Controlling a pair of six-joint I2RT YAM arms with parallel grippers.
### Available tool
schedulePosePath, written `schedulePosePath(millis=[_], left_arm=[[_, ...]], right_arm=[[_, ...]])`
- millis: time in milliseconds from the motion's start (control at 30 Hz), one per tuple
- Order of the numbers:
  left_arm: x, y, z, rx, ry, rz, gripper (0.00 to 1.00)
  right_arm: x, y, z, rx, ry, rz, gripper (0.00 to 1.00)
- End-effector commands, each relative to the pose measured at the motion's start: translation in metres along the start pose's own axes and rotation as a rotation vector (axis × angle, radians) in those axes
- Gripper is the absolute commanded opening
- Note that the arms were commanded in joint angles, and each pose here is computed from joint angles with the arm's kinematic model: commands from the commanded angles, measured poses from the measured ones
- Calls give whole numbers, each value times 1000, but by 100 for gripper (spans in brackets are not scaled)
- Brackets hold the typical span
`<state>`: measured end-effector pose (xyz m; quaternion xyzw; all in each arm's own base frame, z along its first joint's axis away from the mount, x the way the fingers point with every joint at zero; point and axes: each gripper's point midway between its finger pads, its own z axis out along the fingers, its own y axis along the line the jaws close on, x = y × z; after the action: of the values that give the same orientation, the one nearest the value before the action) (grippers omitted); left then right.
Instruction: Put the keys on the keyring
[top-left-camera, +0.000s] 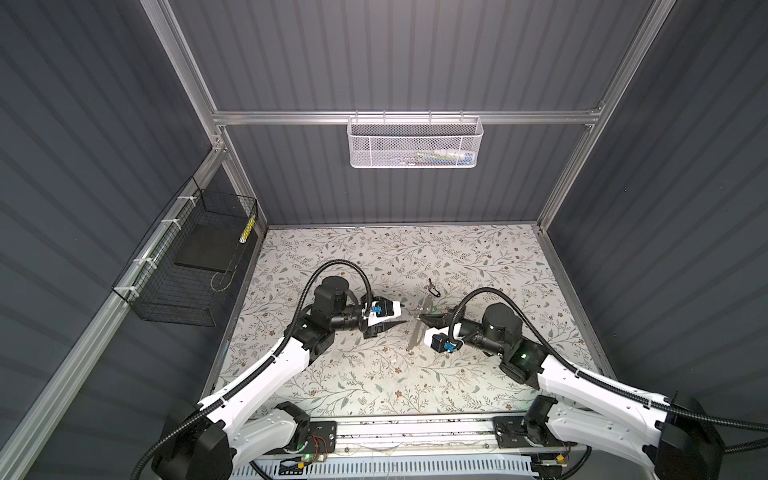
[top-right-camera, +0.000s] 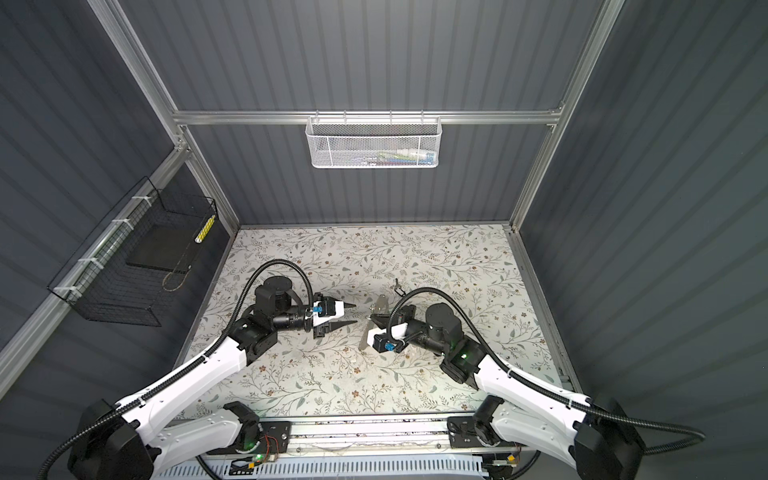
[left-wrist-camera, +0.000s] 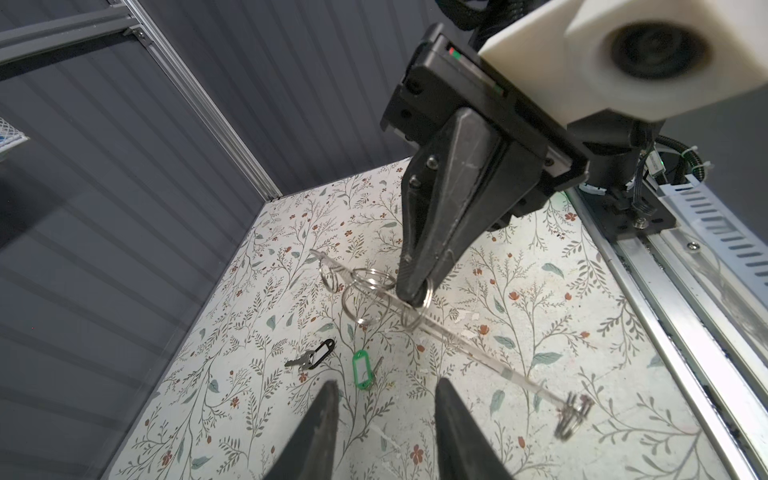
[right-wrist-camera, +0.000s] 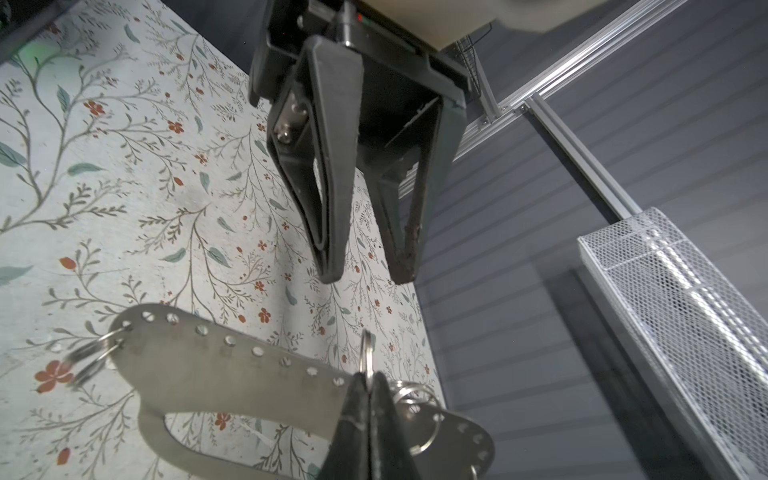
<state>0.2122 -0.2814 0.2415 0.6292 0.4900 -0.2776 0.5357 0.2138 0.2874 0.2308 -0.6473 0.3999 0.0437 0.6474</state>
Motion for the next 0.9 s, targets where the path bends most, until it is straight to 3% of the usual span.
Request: schedulePosePath(millis=[0,867], left_arm=[[-13,0,-5,8,-18,45,39],[-31,-7,23,19,-66,117,25]], right_arm=[[-2,-17,0,93,11,-94,0],[-10,-12,2,30,-9,-22,0]])
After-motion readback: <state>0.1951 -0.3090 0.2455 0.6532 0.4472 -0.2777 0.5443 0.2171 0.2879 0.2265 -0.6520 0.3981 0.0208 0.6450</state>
